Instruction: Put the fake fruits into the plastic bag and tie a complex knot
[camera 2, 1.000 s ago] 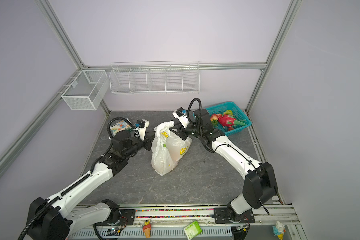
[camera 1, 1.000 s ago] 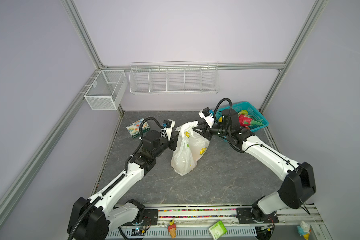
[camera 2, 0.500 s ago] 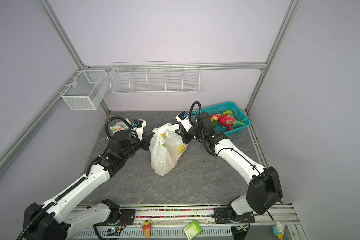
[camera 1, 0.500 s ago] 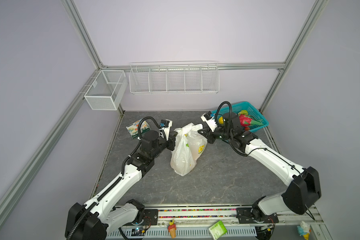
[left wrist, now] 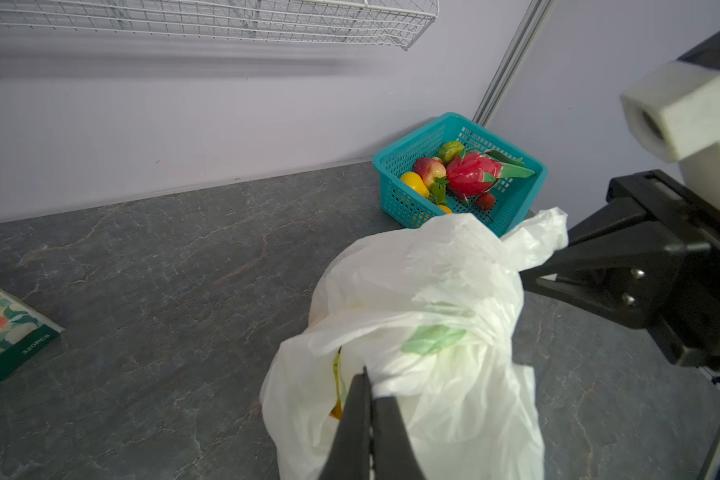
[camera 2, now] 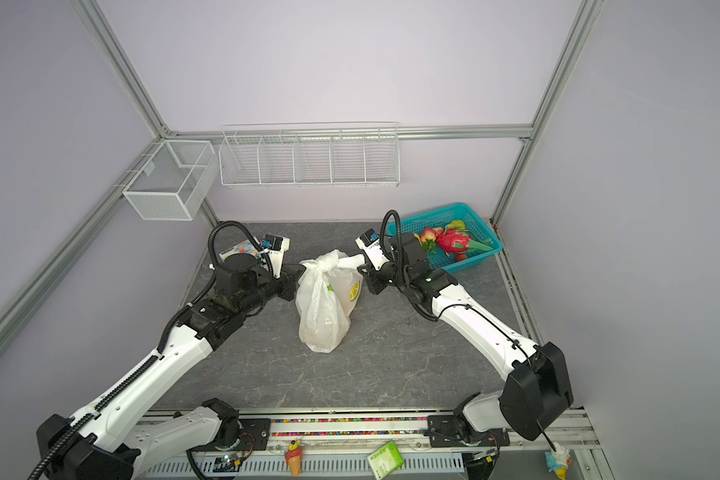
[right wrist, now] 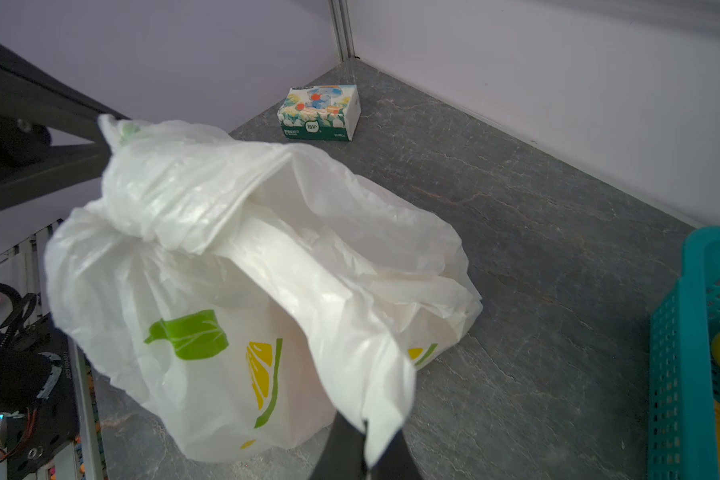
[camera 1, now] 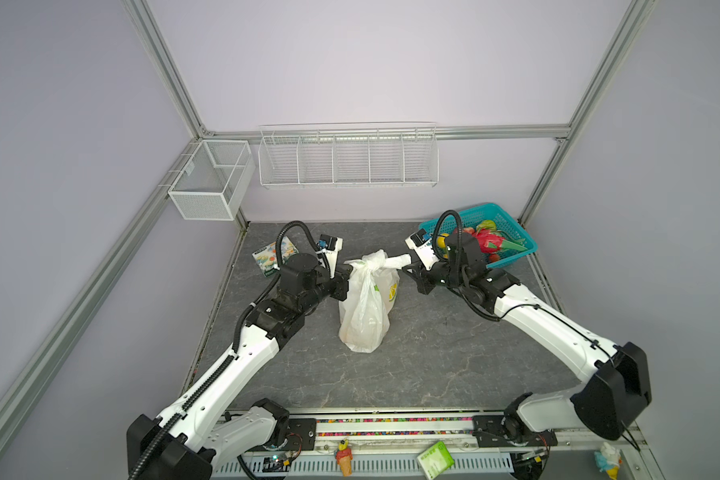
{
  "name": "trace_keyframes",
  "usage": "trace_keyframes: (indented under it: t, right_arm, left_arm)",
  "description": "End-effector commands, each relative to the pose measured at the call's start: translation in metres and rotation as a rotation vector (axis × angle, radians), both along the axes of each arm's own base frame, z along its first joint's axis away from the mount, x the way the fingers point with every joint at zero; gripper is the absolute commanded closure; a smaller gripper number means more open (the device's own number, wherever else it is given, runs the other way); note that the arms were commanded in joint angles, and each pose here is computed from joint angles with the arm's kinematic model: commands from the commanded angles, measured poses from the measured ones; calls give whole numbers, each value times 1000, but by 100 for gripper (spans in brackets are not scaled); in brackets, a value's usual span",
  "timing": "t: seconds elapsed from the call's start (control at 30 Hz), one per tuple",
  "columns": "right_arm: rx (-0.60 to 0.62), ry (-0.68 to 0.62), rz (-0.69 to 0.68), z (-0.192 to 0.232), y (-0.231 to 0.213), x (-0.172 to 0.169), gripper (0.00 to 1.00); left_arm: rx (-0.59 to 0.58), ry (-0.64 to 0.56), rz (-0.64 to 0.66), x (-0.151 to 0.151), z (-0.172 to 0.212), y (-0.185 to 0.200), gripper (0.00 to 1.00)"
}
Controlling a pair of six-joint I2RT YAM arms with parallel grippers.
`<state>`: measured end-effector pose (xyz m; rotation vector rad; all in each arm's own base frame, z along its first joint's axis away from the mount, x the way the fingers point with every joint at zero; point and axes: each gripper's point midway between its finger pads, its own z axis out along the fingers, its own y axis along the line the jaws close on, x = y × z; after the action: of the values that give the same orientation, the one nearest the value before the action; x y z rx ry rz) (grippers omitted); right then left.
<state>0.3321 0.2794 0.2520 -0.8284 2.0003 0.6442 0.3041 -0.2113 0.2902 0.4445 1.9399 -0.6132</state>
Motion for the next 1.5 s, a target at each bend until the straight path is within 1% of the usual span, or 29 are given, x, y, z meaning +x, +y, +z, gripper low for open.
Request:
trace_keyframes:
  t: [0.0, 0.13, 0.33, 0.47, 0.67, 0.73, 0.83, 1.03, 1.17, 1.27, 1.33, 1.47]
  right_arm:
    - [-64, -28, -121, -2, -23, 4, 93]
    - [-102, -81, -185, -1, -30, 7, 93]
    - [-177, -118, -270, -7, -45, 16, 93]
    - [-239, -129, -323, -14, -57, 22, 93]
    - [-297, -143, -388, -16, -71, 29, 93]
    - [-306, -152, -416, -13, -76, 32, 93]
    - [-315, -177, -460, -4, -85, 36, 93]
    - [-389, -241, -547, 15, -108, 44, 93]
    - [-444, -286, -602, 26, -123, 47, 93]
    - [-455, -304, -610, 33, -125, 48, 93]
    - [-470, -314, -618, 35, -128, 48, 93]
    - [-489, -311, -632, 33, -136, 49, 93]
  left_arm:
    - [2, 64, -4, -19, 5, 10, 100]
    - [18, 138, -51, -39, -2, 11, 100]
    - [7, 173, -64, -55, -8, 18, 100]
    - [-18, 196, -77, -61, -12, 20, 100]
    - [15, 207, -52, -61, -24, 34, 100]
    - [-9, 205, -49, -58, -22, 36, 100]
    - [-67, 197, -87, -58, -11, 28, 100]
    - [-84, 171, -126, -60, 8, 24, 100]
    - [-169, 171, -165, -59, 18, 17, 100]
    - [-197, 168, -180, -54, 22, 11, 100]
    - [-163, 157, -147, -47, 18, 15, 100]
    - [-28, 147, -16, -29, 5, 37, 100]
